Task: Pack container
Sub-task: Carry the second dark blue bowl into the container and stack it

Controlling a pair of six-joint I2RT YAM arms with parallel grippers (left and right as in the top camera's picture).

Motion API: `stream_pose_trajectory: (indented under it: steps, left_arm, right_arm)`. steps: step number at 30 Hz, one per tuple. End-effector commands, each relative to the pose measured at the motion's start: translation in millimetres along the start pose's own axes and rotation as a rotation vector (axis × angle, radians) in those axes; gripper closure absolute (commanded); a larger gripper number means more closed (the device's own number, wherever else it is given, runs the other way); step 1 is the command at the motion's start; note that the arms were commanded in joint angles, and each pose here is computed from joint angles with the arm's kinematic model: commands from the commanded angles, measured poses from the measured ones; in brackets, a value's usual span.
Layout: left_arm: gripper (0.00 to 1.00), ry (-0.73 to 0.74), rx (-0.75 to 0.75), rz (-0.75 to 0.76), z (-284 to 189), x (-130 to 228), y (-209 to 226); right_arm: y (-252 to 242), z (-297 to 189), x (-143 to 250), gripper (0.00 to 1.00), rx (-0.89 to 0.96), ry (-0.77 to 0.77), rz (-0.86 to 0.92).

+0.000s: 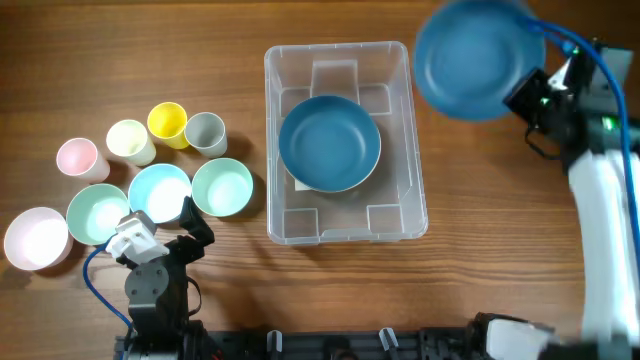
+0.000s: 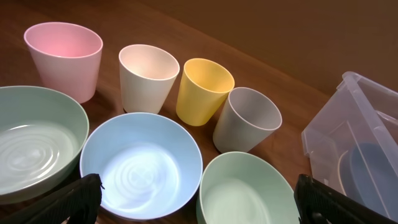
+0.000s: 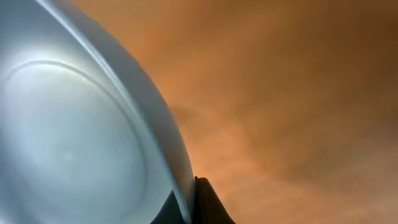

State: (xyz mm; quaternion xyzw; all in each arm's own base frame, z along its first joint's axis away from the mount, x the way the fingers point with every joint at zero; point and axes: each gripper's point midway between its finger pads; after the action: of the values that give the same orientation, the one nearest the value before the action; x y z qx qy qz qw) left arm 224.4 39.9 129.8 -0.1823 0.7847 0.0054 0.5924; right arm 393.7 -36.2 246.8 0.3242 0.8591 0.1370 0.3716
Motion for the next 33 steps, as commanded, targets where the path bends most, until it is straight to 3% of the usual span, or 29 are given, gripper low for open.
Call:
stream_pose_trajectory:
  steps: [1,5,10,11,15,19,26,30,33]
  left_arm:
    - [0.0,-0.006,0.015,0.005,-0.3,-0.9,-2.2]
    - [0.0,-0.006,0.015,0.005,-0.3,-0.8,-2.2]
    - [0.0,-0.006,0.015,0.005,-0.3,-1.0,-2.2]
    - [0.0,-0.006,0.015,0.005,-0.3,-0.8,-2.2]
    - [0.0,-0.006,0.015,0.005,-0.3,-0.9,-2.2]
    - [0.0,-0.006,0.015,0.005,-0.3,-0.9,-2.2]
    - [0.0,-0.006,0.015,0.005,-0.3,-0.9,-2.2]
    - [0.0,-0.006,0.015,0.005,-0.3,-0.8,-2.2]
    - [0.0,-0.006,0.015,0.005,-0.3,-0.8,-2.2]
  right_arm:
    - [67.4,-35.5,37.8,0.96,-0.176,0.032,-0.174]
    - [106.9,-20.1,100.2,0.96,-0.206,0.147,-0.31]
    - [102.2,36.8,165.7,0.96,-0.085,0.31,-0.411]
    - [98.9,44.9,177.3,0.92,-0.067,0.346,-0.428]
    - [97.8,63.5,201.3,0.59,-0.071,0.403,-0.561]
    - [104.6,49.8,194.2,0.54,-0.11,0.381,-0.582]
    - [124.6,-9.9,251.9,0.68,-0.41,0.638,-0.771]
    - [120.2,-28.3,295.2,0.89,-0.416,0.735,-0.869]
    - [108.8,-24.6,316.8,0.96,-0.341,0.756,-0.862]
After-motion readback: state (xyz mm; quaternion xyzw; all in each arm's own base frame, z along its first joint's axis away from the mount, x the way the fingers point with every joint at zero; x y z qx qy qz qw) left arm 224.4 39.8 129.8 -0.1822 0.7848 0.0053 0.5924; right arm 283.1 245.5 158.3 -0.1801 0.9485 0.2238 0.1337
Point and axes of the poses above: each gripper's point midway between its finger pads, its own z axis out along the fingers, its own y axis along the line the jaws close on, x = y × z, and after that the axes turned 8 degrees about z, right-handed
